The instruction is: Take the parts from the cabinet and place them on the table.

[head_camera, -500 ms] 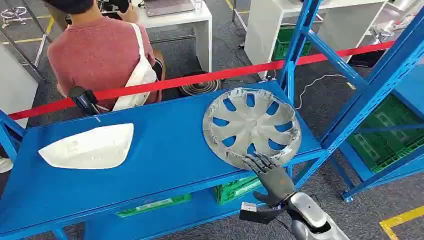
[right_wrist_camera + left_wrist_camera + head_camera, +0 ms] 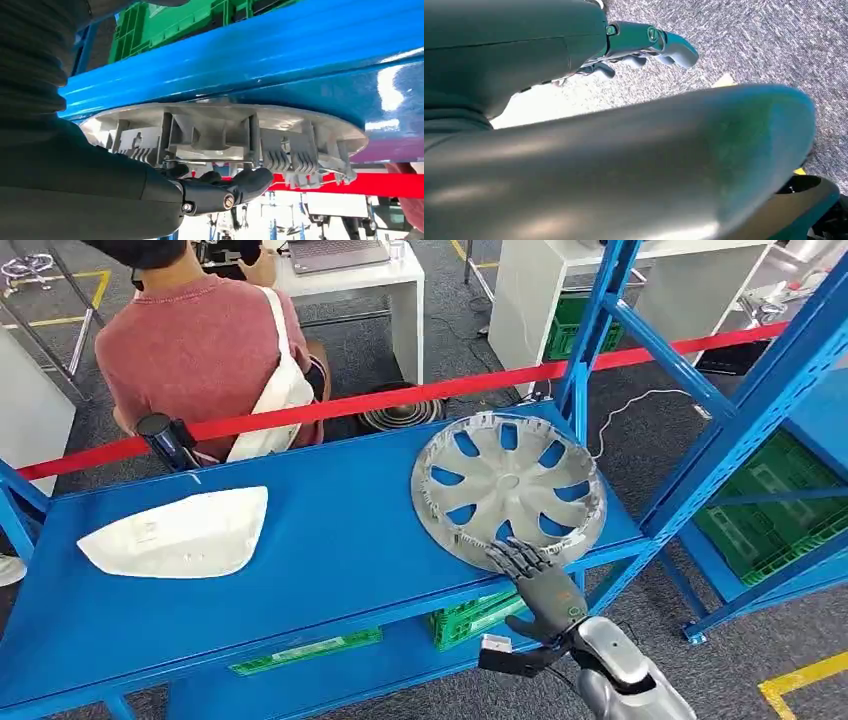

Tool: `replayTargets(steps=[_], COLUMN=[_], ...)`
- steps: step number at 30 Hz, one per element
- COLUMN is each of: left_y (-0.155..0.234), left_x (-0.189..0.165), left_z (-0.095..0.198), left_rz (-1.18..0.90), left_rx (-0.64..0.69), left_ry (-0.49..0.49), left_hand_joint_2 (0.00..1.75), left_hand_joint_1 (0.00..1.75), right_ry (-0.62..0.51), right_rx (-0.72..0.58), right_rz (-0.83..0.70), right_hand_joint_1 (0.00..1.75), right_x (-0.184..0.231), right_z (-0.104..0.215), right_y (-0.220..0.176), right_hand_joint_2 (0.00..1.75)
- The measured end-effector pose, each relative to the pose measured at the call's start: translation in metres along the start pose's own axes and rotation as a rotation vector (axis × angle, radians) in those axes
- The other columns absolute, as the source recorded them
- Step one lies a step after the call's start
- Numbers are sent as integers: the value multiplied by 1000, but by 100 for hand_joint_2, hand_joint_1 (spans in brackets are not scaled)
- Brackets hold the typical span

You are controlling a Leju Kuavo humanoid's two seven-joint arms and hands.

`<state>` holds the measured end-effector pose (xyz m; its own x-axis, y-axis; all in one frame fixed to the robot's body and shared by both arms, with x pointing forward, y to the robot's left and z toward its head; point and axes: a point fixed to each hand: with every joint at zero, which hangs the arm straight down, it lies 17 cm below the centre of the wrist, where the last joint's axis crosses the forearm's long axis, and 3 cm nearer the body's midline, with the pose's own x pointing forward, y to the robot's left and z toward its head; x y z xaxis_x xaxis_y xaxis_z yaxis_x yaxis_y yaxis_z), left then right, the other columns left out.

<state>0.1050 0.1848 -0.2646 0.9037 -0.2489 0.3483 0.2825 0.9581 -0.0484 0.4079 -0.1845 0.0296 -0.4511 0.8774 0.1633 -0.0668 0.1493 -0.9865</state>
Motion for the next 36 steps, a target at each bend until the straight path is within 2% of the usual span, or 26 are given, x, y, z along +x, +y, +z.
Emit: replayTargets(steps=[20,32,36], left_y=[-3,-5,-6], left_x=[-3,-3,-4], left_z=[1,1,1], left_rz=[6,8,2], left_rx=[-4,-7,-11], left_ry=[0,1,6], left_hand_joint_2=[0,0,0], left_hand_joint_1=[0,0,0], right_ry=[-72,-68,-30], right_rx=[-115,-108,-123], right_rz=[-51,-37,22], right_hand_joint_1=[0,0,0], right_x=[29,32,18], right_z=[-14,-14,-17], right_y=[-35,-34,-34], right_hand_joint_2=[175,175,175])
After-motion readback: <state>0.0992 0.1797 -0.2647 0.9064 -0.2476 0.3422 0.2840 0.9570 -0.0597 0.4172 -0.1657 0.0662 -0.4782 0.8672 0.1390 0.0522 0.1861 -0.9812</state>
